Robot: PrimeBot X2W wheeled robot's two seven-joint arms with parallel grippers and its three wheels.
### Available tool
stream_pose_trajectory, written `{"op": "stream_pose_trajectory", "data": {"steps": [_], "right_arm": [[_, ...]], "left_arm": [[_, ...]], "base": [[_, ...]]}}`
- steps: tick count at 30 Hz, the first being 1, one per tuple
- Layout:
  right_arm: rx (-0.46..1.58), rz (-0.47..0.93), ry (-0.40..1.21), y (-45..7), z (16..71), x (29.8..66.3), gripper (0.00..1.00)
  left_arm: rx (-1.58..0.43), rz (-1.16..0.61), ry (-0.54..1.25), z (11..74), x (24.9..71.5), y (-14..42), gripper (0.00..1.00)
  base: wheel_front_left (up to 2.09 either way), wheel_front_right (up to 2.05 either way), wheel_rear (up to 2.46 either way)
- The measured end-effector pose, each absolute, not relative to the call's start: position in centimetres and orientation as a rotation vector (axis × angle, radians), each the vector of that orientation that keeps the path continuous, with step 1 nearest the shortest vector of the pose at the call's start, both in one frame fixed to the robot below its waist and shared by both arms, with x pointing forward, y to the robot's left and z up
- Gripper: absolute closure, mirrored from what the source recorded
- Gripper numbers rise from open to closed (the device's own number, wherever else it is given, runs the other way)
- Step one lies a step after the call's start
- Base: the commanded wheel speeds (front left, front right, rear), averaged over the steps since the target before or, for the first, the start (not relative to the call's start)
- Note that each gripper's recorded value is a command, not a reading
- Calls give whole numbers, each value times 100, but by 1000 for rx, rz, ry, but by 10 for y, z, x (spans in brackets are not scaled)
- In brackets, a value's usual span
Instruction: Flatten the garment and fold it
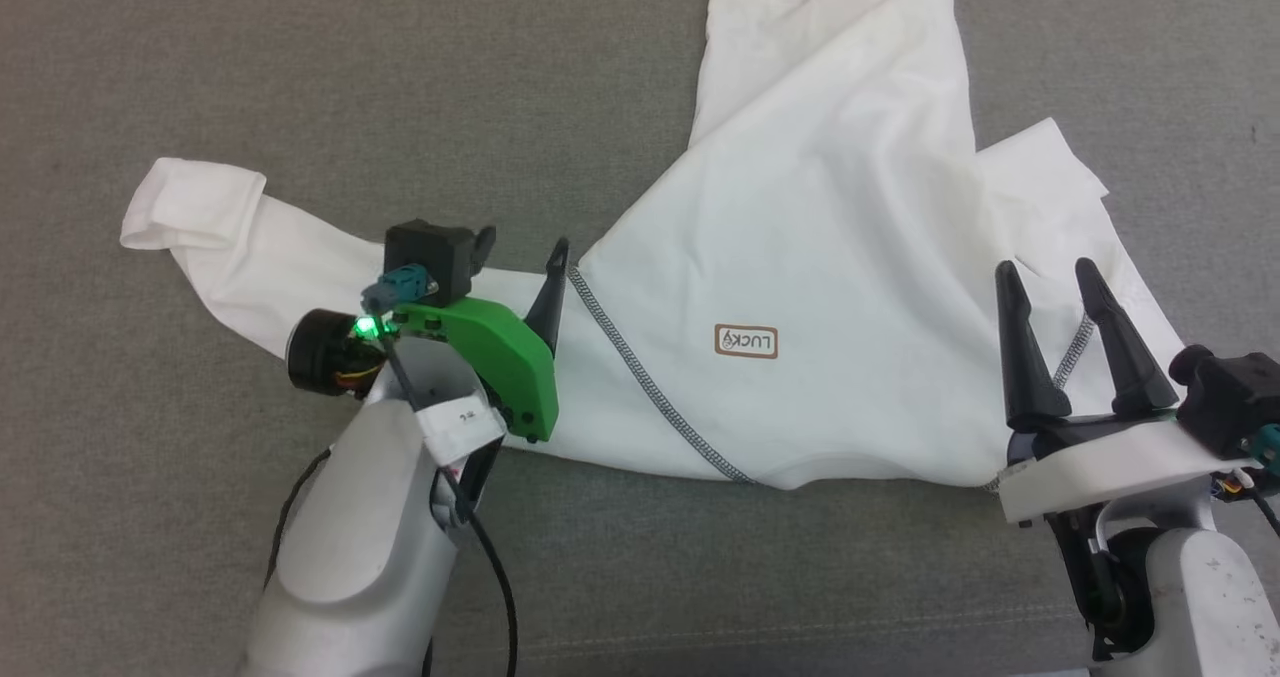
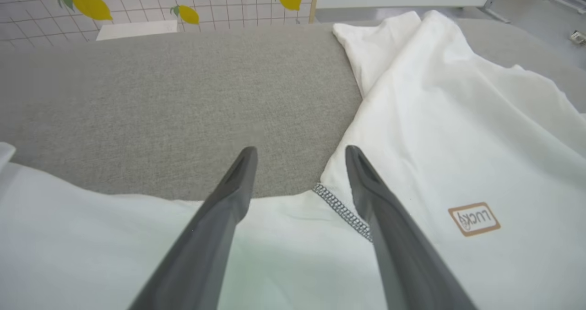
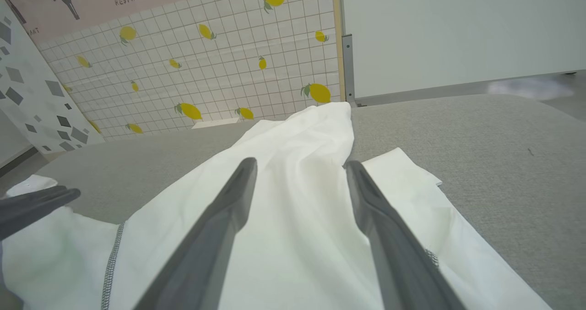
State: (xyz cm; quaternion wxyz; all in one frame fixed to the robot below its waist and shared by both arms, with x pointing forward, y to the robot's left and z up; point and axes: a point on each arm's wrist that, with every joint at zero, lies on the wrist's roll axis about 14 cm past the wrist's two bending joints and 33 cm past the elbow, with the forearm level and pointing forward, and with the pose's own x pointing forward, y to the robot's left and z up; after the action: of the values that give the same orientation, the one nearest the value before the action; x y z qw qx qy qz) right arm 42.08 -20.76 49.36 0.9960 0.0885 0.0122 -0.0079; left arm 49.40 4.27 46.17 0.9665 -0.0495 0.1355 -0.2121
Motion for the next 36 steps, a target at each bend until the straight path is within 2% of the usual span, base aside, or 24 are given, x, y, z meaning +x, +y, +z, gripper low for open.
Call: {"op": "stream_pose_trajectory", "data": {"steps": [15,16,17,23,28,33,34,36], "right_arm": [[179,-111,36,-238,489,398,0],[178,-117,39,-240,488,397,0],[176,-122,42,-241,488,396,0],[179,-138,51,-246,482,395,0],[182,-130,62,-243,476,398,0],[189,-114,65,-238,473,404,0],[190,-109,66,-236,473,405,0],[191,-100,68,-233,472,407,0]], "left_arm": [[141,-575,713,380,496,14,0],[150,-580,739,378,497,14,7],[153,-587,751,377,499,13,100],[167,-554,731,384,525,35,100],[175,-353,670,394,562,105,100],[132,-171,621,404,579,157,100],[98,-157,609,405,579,160,0],[56,-160,584,408,579,157,0]], "base": [[0,0,0],[0,0,0],[0,0,0],[0,0,0],[0,0,0],[0,0,0],[0,0,0],[0,0,0]]}}
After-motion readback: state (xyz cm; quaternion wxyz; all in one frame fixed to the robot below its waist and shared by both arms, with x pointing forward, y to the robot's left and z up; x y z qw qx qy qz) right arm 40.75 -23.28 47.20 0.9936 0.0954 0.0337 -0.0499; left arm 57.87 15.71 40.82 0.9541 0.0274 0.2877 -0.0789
